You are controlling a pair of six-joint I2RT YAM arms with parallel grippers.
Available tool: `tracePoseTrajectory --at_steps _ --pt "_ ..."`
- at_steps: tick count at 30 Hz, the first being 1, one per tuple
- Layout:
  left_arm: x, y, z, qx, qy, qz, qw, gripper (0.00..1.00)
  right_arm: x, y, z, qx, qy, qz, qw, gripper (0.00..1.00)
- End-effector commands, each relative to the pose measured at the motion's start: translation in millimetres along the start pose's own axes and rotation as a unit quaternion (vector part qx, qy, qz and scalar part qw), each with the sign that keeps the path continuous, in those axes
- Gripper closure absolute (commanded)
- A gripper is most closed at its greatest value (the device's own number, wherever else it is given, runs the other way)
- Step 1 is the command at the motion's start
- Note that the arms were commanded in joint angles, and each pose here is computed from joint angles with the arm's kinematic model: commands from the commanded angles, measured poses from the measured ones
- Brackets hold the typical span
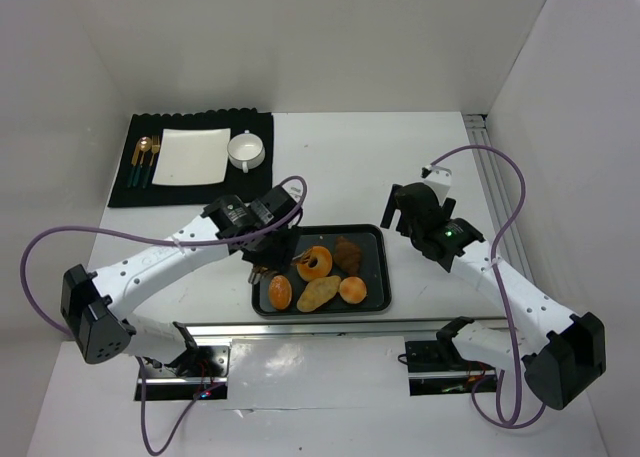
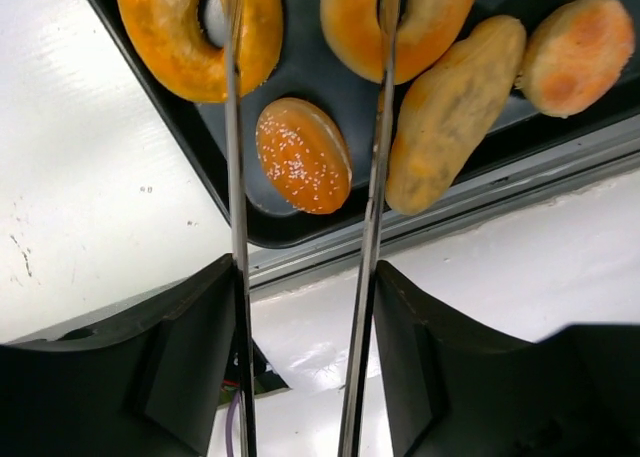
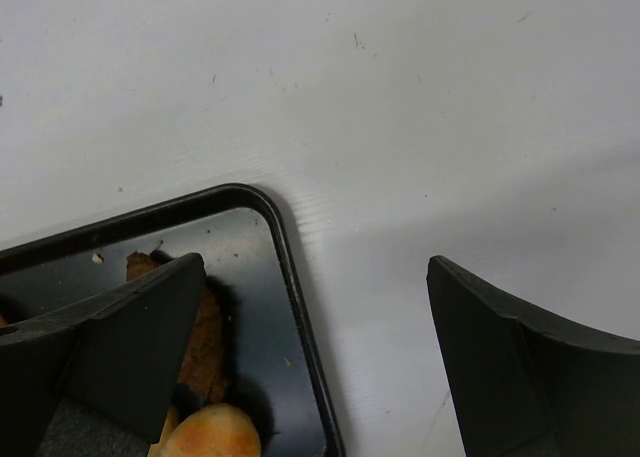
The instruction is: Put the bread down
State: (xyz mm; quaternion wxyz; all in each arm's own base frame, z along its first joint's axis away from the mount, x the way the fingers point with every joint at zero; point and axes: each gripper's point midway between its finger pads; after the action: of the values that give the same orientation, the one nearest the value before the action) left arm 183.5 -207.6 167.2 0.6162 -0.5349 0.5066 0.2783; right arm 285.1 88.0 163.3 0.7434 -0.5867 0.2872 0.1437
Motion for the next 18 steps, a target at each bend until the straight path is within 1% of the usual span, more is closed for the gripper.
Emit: tracePoseTrajectory --at_steps 1,2,3,5,11,13,18 --pt "3 2 3 -0.014 -0.010 -0.002 1.000 0.35 -6 -18 12 0.016 -0.021 -0.024 0.999 0.01" --pt "3 2 -1 -0.014 0.001 0.000 1.000 0.35 -6 -18 12 0.016 -0.021 -0.024 0.999 0.01" --pt "5 6 -1 -0.008 0.003 0.006 1.000 0.38 -5 -15 11 0.014 -0.019 -0.021 1.000 0.01" --pt "5 4 -10 -0.005 0.021 0.001 1.000 0.40 -5 -15 11 0.014 -0.019 -0.021 1.000 0.01" --pt "10 6 -22 0.016 0.021 0.005 1.000 0.44 -5 -15 11 0.014 -0.019 -0.021 1.000 0.01" --pt "12 9 -27 0.021 0.022 0.011 0.999 0.44 -5 -15 11 0.014 -0.019 -0.021 1.000 0.01" --pt "20 12 -17 0.014 -0.012 0.021 1.000 0.42 -4 -11 9 0.011 -0.016 -0.018 1.000 0.01"
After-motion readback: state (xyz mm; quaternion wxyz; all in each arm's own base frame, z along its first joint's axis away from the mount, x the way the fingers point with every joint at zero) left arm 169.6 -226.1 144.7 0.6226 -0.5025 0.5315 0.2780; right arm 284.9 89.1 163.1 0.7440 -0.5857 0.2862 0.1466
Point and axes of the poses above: each gripper's point midway between its finger pads, its own x axis out along the fingers, its own z axis along the line the jaws close on, y = z × x, and after that the axes turned 1 degree about x, right-handed
